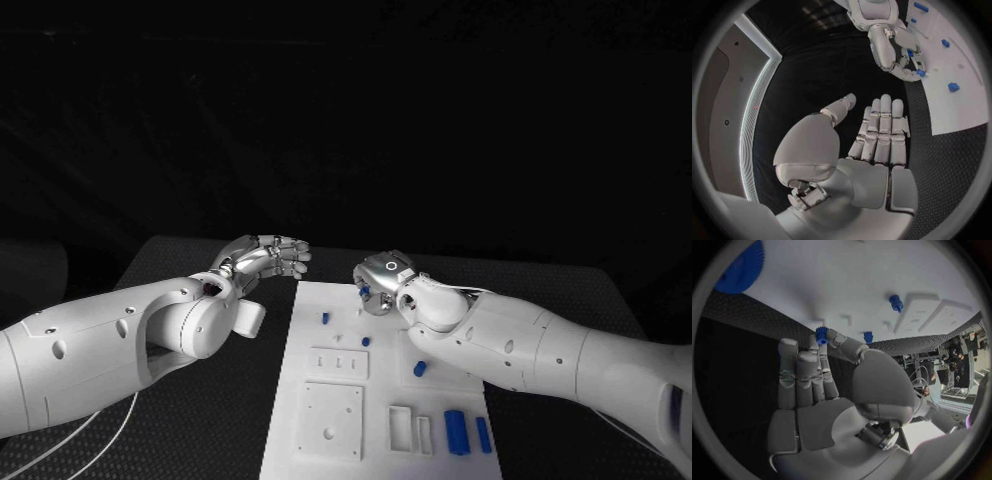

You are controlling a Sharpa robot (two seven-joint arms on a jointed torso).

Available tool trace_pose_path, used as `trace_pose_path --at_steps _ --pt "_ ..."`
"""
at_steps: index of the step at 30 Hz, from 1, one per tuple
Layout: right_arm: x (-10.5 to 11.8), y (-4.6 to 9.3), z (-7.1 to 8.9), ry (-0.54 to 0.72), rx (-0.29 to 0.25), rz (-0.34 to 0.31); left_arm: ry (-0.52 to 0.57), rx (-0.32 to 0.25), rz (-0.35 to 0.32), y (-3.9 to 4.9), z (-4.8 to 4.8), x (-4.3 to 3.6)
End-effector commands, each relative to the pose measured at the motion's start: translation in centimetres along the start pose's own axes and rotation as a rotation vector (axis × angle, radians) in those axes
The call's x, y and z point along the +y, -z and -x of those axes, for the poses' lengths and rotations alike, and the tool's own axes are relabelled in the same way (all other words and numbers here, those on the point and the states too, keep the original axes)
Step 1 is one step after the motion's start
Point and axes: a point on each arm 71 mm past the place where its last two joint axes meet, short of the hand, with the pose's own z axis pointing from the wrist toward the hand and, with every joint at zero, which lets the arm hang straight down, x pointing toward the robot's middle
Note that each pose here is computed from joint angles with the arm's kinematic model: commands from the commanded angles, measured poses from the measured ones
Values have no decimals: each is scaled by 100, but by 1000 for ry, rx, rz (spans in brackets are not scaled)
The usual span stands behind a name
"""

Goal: Assemble the parts on the task board

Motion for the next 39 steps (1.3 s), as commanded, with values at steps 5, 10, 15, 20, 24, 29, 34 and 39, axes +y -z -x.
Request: trace_pose_path --at_steps 5,10,15,20,24,29,34,39 --pt "38 19 -80 7 62 14 3 16 -11 -6 -18 -27" --pt "55 18 -98 6 69 23 3 17 -11 -7 -23 -27" --pt "72 14 -122 9 84 28 3 17 -11 -4 -20 -27" --pt "60 19 -134 12 89 23 3 16 -10 -1 -16 -28" --pt "31 17 -134 13 79 12 3 16 -10 -1 -13 -30" --pt "16 10 -132 -23 69 4 2 15 -10 -2 -12 -35" --pt "22 9 -113 -40 48 1 2 13 -9 -1 -4 -35" --pt "6 37 -86 -52 22 -8 -1 3 -7 -1 29 -32"
